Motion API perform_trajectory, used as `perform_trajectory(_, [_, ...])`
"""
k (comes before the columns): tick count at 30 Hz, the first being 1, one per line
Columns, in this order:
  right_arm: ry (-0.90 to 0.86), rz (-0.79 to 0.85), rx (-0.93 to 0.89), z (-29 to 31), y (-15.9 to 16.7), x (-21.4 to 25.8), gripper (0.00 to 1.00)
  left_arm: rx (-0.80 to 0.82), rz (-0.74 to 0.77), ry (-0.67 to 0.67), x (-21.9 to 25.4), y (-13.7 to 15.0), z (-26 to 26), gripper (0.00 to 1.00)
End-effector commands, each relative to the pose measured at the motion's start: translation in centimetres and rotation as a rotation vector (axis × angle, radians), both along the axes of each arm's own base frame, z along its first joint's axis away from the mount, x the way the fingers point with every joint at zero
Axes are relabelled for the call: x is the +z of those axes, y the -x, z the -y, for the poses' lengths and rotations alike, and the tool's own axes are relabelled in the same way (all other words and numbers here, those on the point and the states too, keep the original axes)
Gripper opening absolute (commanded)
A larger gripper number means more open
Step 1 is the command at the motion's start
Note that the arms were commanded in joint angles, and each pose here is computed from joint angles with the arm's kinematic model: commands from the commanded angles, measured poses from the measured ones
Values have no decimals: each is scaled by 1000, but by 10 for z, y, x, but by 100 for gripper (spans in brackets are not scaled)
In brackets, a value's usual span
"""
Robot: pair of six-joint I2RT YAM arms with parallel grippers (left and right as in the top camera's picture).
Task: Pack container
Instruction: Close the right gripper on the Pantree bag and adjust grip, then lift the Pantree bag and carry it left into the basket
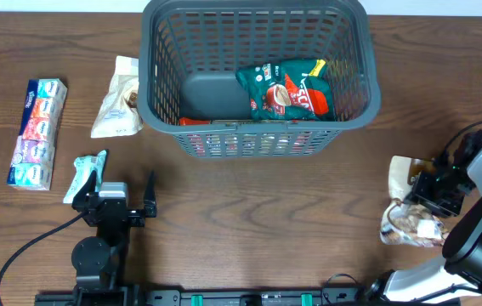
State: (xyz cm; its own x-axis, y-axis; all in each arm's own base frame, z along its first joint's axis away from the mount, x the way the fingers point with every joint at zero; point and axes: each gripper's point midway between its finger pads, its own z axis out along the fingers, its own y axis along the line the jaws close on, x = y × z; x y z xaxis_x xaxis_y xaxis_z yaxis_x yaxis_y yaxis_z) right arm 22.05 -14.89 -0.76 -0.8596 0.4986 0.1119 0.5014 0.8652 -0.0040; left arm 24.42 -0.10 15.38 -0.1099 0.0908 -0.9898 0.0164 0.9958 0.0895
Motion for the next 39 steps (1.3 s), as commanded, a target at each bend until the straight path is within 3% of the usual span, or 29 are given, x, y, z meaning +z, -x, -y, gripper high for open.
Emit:
perform_trajectory(1, [-56,-88,-36,-13,18,-31,12,-2,-40,-7,-16,0,0,99])
perform_trajectory(3, [-50,-78,-35,-11,16,-31,1,-2,-40,-7,-16,0,0,99])
perform_trajectory(9, [-51,-85,-100,-13,16,-30,1,-2,-40,-7,-16,0,0,99])
perform_trajectory(19, [-97,62,-62,-9,-23,6,1,-2,-40,-7,-16,0,0,99])
perform_trajectory(33, [110,408,-42,20,-70,156,1,-2,-40,-7,-16,0,0,99])
perform_trajectory(39, [122,666,-12,6,-87,240,2,-2,-40,-7,-16,0,0,99])
